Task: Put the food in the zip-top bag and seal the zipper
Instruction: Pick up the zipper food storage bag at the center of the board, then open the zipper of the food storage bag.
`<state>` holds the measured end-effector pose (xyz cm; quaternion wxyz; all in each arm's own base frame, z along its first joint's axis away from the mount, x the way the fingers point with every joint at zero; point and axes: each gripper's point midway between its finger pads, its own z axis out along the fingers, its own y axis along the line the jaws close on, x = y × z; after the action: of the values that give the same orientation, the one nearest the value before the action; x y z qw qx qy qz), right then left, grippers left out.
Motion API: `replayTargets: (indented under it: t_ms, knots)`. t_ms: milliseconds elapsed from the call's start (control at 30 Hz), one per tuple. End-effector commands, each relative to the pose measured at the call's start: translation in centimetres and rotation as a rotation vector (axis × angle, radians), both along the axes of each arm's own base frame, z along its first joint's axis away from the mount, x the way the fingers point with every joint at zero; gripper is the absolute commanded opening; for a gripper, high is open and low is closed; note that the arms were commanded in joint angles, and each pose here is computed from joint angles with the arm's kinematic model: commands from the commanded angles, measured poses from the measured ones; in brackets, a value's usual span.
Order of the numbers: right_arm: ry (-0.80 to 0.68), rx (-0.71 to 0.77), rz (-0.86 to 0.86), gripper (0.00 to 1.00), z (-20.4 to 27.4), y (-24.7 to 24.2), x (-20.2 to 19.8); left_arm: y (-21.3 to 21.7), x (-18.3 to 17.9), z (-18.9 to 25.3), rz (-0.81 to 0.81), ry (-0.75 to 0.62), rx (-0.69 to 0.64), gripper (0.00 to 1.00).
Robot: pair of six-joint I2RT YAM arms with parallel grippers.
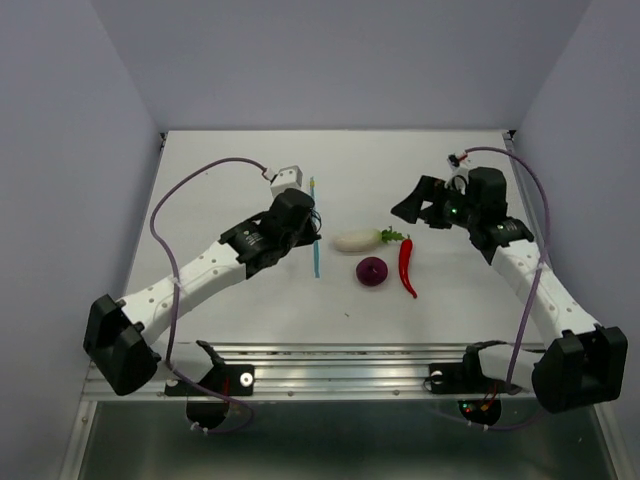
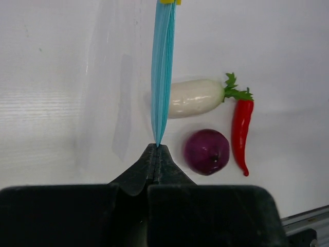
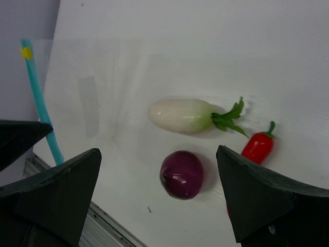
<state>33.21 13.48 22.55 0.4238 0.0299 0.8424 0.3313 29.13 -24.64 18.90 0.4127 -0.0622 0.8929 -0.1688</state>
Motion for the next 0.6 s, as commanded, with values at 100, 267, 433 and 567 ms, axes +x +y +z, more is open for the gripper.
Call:
replayTargets:
  t_ms: [100,267,433,567]
  knots:
    - [-0.12,0.051,0.324,1.0,2.9,9.1,-2.6,-1.1,-0.9,4.4,-0.094,-0.12,-0.145,0.0]
    - [-0.126,0.029,0.372,1.0,2.2,12.1,-4.0,-1.0,-0.8,4.1,-0.06,-0.104,-0.165,0.0]
    - [-0.142,0.0,0.385,1.0,1.8,14.9,-4.8,-1.1,-0.8,4.0,-0.033,-0.09,-0.194,0.0]
    - [-0.147,-0.004,0.404,1.0,2.0,17.3,-5.3,-1.2,-0.8,3.9,-0.023,-0.08,-0.212,0.0]
